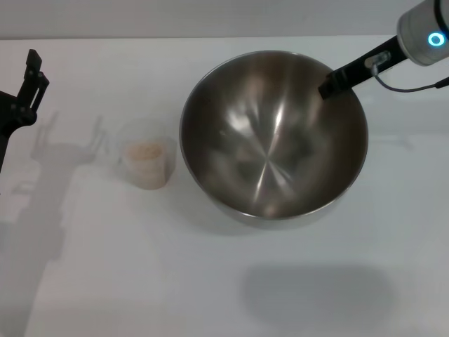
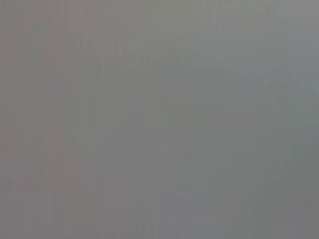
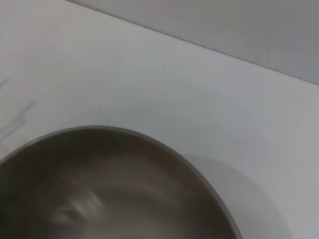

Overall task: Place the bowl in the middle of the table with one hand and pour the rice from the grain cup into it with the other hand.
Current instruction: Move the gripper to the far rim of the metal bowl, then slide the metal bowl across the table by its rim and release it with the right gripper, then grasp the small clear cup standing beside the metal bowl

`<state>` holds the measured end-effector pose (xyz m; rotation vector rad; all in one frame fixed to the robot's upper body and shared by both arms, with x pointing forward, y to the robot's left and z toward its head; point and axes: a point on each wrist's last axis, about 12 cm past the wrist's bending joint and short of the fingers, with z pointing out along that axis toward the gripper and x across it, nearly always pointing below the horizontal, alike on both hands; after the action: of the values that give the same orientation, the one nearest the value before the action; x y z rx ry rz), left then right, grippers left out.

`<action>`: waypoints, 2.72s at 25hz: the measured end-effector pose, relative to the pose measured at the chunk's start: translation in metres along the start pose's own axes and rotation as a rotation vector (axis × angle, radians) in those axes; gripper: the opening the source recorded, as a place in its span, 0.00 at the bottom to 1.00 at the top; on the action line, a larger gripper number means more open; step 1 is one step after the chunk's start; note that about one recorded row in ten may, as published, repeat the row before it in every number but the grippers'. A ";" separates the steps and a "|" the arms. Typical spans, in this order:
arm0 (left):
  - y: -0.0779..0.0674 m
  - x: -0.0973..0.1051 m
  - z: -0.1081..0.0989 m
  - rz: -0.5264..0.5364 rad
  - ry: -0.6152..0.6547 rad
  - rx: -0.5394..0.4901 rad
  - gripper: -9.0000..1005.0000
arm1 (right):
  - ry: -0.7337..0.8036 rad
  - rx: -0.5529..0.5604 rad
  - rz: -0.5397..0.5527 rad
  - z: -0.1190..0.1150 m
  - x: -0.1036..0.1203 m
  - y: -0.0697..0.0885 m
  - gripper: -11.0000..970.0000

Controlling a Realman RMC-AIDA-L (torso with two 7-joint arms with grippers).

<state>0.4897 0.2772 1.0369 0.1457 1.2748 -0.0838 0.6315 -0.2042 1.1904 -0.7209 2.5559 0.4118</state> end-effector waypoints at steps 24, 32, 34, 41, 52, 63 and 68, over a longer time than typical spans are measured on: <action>0.000 0.000 0.000 -0.001 -0.002 0.000 0.81 | 0.060 -0.023 -0.011 0.029 0.002 0.004 0.07; 0.000 0.000 0.000 -0.001 -0.002 -0.001 0.80 | 0.051 -0.004 -0.059 0.026 -0.004 0.009 0.25; 0.000 0.000 -0.002 -0.001 0.000 -0.003 0.80 | 0.033 0.004 -0.077 0.021 -0.008 0.011 0.28; 0.000 0.000 -0.004 -0.003 0.000 -0.007 0.80 | -0.048 0.065 -0.141 0.000 -0.027 0.016 0.31; 0.001 -0.001 -0.006 -0.002 -0.010 -0.011 0.80 | -0.413 0.253 -0.266 -0.019 -0.055 0.021 0.31; 0.000 0.000 -0.005 -0.010 -0.003 -0.019 0.80 | -1.078 0.514 -0.354 0.003 -0.021 0.030 0.33; 0.001 0.002 -0.010 -0.010 0.014 -0.026 0.80 | -1.333 0.579 -0.322 0.025 0.028 0.027 0.36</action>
<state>0.4813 0.2795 1.0325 0.1177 1.2898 -0.0748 0.6040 -0.1839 1.1601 -0.3790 1.1633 -0.0186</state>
